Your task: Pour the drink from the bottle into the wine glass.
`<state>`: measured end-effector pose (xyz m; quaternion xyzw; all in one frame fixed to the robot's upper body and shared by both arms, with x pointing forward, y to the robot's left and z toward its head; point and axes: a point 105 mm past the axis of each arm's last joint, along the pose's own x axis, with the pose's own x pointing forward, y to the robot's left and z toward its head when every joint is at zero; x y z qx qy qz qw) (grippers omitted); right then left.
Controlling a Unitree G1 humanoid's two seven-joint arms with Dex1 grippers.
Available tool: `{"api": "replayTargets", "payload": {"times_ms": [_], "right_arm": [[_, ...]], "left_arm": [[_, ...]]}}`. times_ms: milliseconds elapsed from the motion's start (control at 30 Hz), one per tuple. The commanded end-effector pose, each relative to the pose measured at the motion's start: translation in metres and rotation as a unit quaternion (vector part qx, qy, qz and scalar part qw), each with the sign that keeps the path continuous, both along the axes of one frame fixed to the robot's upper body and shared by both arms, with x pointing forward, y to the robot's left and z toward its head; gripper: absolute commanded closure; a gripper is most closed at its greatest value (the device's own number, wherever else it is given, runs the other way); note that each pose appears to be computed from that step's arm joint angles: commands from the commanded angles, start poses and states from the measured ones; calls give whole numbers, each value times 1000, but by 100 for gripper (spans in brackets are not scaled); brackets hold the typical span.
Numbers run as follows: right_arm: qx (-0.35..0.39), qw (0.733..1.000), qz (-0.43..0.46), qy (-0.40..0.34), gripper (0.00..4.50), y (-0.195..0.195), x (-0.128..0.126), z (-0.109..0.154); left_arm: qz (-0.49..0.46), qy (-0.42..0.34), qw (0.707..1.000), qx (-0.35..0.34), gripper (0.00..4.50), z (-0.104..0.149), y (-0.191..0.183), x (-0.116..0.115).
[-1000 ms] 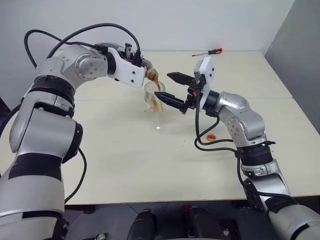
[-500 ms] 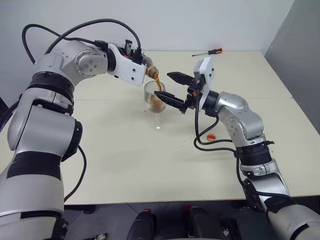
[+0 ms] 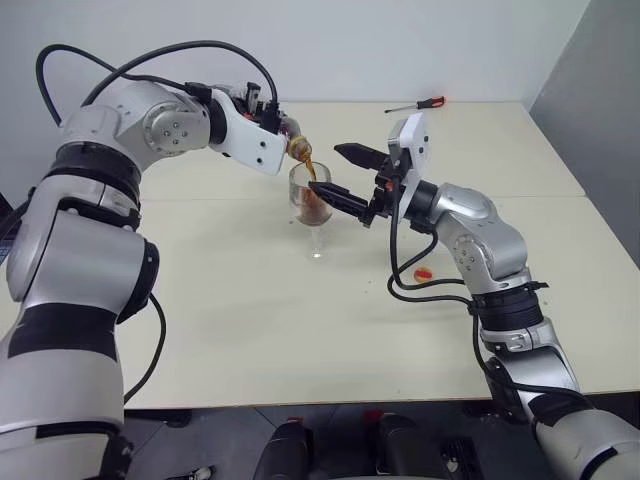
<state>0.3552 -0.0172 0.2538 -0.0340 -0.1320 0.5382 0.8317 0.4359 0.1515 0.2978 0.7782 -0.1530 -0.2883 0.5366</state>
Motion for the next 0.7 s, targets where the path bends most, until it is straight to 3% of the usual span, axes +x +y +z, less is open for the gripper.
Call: {"api": "replayTargets", "payload": {"times_ms": [33,700], "right_arm": [[14,999,1,-32,0,-1,-3,17],[13,999,1,-35,0,-2,-2,18]], "left_arm": [[-4,-45,999,-5,353,31,0,-4],[-3,-61,998,11,353,37,1,-5]]}}
